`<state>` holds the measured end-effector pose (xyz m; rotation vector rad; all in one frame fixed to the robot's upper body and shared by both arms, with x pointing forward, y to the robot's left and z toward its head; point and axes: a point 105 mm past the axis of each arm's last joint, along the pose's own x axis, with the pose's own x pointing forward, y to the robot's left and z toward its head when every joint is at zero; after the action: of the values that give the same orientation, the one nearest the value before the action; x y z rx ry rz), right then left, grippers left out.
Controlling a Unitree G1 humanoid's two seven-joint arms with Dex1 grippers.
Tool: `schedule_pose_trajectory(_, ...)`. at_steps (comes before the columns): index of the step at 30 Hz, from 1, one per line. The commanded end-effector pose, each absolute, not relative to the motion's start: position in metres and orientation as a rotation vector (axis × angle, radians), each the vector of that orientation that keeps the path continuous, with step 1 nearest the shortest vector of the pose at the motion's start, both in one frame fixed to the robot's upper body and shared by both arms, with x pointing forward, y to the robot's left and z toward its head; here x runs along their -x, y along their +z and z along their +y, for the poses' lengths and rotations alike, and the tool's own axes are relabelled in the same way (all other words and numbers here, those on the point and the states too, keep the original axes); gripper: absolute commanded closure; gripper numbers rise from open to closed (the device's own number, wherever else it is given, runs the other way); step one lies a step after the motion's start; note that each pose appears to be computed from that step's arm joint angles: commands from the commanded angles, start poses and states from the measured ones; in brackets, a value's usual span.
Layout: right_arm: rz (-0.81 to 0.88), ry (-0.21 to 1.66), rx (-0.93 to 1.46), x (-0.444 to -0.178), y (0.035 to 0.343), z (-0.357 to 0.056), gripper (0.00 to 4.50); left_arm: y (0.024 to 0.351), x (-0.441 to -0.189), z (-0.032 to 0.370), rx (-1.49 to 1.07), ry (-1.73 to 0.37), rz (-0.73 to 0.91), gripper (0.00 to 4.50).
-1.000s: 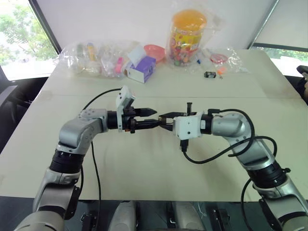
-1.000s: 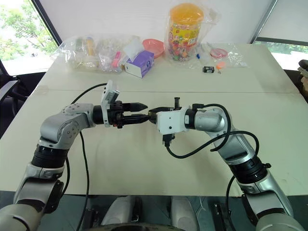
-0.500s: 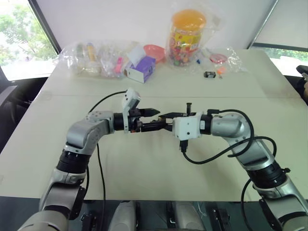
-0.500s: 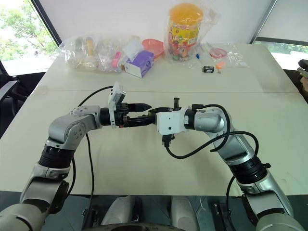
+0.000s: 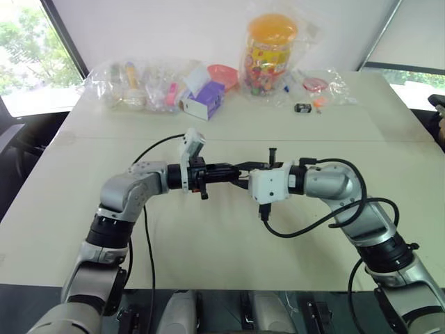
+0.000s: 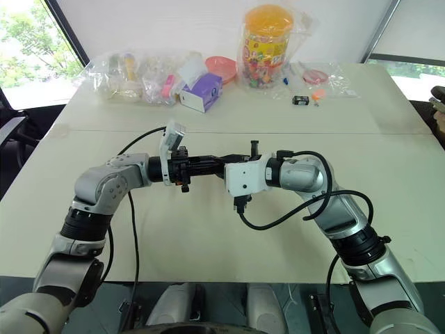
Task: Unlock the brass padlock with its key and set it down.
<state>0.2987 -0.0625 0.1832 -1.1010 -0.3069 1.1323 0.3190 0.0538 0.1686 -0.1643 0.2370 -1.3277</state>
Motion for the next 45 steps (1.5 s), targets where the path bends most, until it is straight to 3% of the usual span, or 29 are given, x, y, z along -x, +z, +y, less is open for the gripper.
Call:
schedule_pose_trajectory(1,-0.356,1.115,1.125,-0.2978,0.1952,-0.0635,3.8,0.1792,-0.3222,0.0654,0.17,-1.306,0.228,4.31)
schedule_pose_trajectory(4,-0.356,1.114,1.126,-0.2985,0.1951,-0.0639,3.8,0.1785,-0.3218,0.0674,0.19,-1.305,0.236,4.31)
schedule_pose_trajectory(11,-0.363,1.114,1.128,-0.2993,0.1964,-0.063,3.8,0.1716,-0.3254,0.0673,0.185,-1.284,0.242,1.0)
schedule_pose_trajectory(20,-0.362,1.111,1.13,-0.2993,0.1975,-0.0636,3.8,0.1695,-0.3226,0.0648,0.218,-1.306,0.246,1.0)
schedule_pose_trajectory(23,-0.361,1.109,1.131,-0.2996,0.1976,-0.0641,3.8,0.1697,-0.3233,0.0649,0.219,-1.303,0.244,1.79)
schedule_pose_trajectory(28,-0.358,1.107,1.134,-0.3001,0.1975,-0.0651,3.8,0.1714,-0.3224,0.0668,0.223,-1.311,0.244,4.3)
schedule_pose_trajectory(29,-0.358,1.107,1.134,-0.3002,0.1974,-0.0653,3.8,0.1717,-0.3226,0.0667,0.224,-1.311,0.243,4.47)
schedule_pose_trajectory(43,-0.353,1.116,1.105,-0.2998,0.1995,-0.0634,3.8,0.172,-0.319,0.0638,0.2,-1.326,0.255,4.47)
schedule_pose_trajectory(45,-0.334,1.125,1.07,-0.2996,0.1999,-0.0634,2.75,0.1731,-0.3184,0.0637,0.2,-1.33,0.253,4.5)
